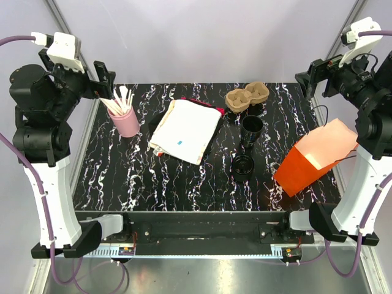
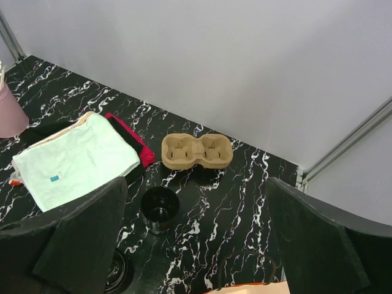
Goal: Pack the takeout coffee
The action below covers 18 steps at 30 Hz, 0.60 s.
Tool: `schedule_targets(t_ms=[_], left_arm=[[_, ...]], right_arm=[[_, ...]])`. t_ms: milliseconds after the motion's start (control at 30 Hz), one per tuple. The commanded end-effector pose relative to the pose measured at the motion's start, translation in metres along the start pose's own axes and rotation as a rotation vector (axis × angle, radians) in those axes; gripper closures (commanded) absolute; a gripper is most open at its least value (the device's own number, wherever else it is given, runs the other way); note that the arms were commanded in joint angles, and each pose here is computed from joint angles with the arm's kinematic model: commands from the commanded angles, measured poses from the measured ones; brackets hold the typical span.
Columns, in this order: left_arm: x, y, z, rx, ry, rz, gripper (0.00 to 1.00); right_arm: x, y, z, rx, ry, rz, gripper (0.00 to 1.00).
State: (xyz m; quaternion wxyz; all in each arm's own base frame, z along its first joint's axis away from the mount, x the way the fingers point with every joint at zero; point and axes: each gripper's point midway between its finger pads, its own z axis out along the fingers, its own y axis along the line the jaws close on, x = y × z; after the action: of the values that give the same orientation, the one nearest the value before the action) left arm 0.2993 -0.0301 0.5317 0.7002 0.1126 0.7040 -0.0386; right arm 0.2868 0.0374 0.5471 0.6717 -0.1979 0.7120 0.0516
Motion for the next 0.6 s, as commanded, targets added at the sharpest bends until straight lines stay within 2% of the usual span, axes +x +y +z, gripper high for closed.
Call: schedule_targets(t_ms=[0, 100, 267, 400, 567], left_arm=[[-0.010, -0.001, 0.003, 0.012, -0.040, 0.004, 0.01], [-0.009, -0.002, 0.004, 0.019, -0.038, 0.000, 0.01], [-0.005, -0.002, 0.006, 0.026, -0.030, 0.010, 0.01], [0.005, -0.007, 0.010, 0.058, -0.006, 0.027, 0.01], [0.036, -0.010, 0.019, 0.090, 0.067, 0.060, 0.01]], right_arm=[[0.001, 0.000, -0.005, 0.013, 0.006, -0.018, 0.00], [0.004, -0.002, -0.006, 0.023, 0.018, -0.031, 0.00], [0.028, -0.013, -0.010, 0.073, 0.122, -0.081, 0.00], [0.062, -0.012, -0.026, 0.081, 0.266, -0.120, 0.00], [0.109, -0.003, -0.052, 0.052, 0.439, -0.170, 0.00]])
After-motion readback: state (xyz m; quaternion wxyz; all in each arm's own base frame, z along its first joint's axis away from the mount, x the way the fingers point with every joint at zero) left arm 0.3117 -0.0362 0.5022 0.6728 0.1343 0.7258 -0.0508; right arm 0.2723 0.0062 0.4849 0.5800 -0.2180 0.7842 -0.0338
